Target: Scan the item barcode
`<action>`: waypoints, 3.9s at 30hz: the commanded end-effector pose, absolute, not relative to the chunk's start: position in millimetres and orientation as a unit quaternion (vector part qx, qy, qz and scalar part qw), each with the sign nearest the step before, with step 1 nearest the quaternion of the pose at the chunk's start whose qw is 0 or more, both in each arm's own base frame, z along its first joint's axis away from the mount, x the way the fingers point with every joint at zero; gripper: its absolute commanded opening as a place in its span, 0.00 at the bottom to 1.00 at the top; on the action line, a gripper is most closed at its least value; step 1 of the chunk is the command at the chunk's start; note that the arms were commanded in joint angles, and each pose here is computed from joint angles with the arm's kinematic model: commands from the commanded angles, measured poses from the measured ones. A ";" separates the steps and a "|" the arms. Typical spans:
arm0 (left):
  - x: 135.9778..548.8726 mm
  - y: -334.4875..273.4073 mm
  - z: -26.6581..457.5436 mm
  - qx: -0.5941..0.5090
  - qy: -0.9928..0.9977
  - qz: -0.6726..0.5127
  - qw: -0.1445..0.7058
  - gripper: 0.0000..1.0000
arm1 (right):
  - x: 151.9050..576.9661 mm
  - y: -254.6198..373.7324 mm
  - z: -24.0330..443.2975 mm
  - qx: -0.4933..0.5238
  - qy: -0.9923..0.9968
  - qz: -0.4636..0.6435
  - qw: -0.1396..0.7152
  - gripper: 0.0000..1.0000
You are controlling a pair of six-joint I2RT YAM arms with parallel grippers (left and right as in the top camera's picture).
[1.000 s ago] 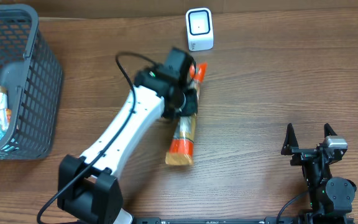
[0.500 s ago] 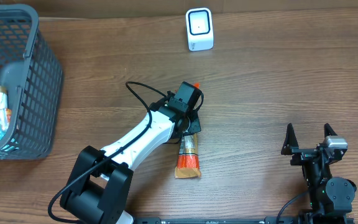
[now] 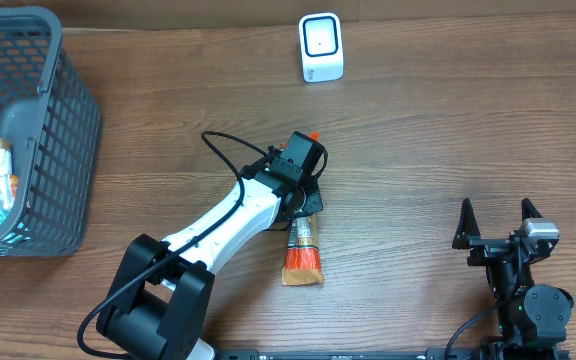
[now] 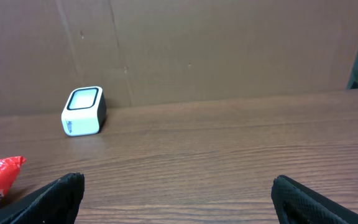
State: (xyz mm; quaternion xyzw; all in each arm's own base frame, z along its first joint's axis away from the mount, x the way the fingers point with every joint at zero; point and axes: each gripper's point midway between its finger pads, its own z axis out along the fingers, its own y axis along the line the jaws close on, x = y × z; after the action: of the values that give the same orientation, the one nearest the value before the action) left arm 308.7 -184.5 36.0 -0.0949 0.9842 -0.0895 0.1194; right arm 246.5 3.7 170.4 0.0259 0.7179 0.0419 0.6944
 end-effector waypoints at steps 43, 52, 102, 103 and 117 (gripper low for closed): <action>310.2 -183.8 93.1 0.027 0.996 -0.056 0.067 1.00 | 246.7 1.1 168.9 0.029 0.716 0.035 0.696 1.00; 345.6 -148.0 181.1 0.003 0.991 -0.007 0.131 0.96 | 246.7 1.1 168.9 0.029 0.716 0.035 0.697 1.00; 259.0 372.4 139.7 -0.569 0.807 0.159 -0.012 1.00 | 246.7 1.2 168.9 0.029 0.716 0.036 0.697 1.00; 257.3 374.3 131.5 -0.570 0.806 0.157 -0.022 1.00 | 246.7 1.2 168.9 0.029 0.716 0.036 0.696 1.00; 259.3 392.5 57.5 -0.553 0.818 0.143 -0.068 1.00 | 246.7 1.2 168.9 0.029 0.716 0.036 0.696 1.00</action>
State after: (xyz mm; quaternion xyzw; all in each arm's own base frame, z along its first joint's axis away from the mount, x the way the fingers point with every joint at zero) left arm 263.0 388.7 62.8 -0.5624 0.8110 0.1481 -0.0634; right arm 246.5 3.7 170.6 0.0259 0.7177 0.0419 0.6947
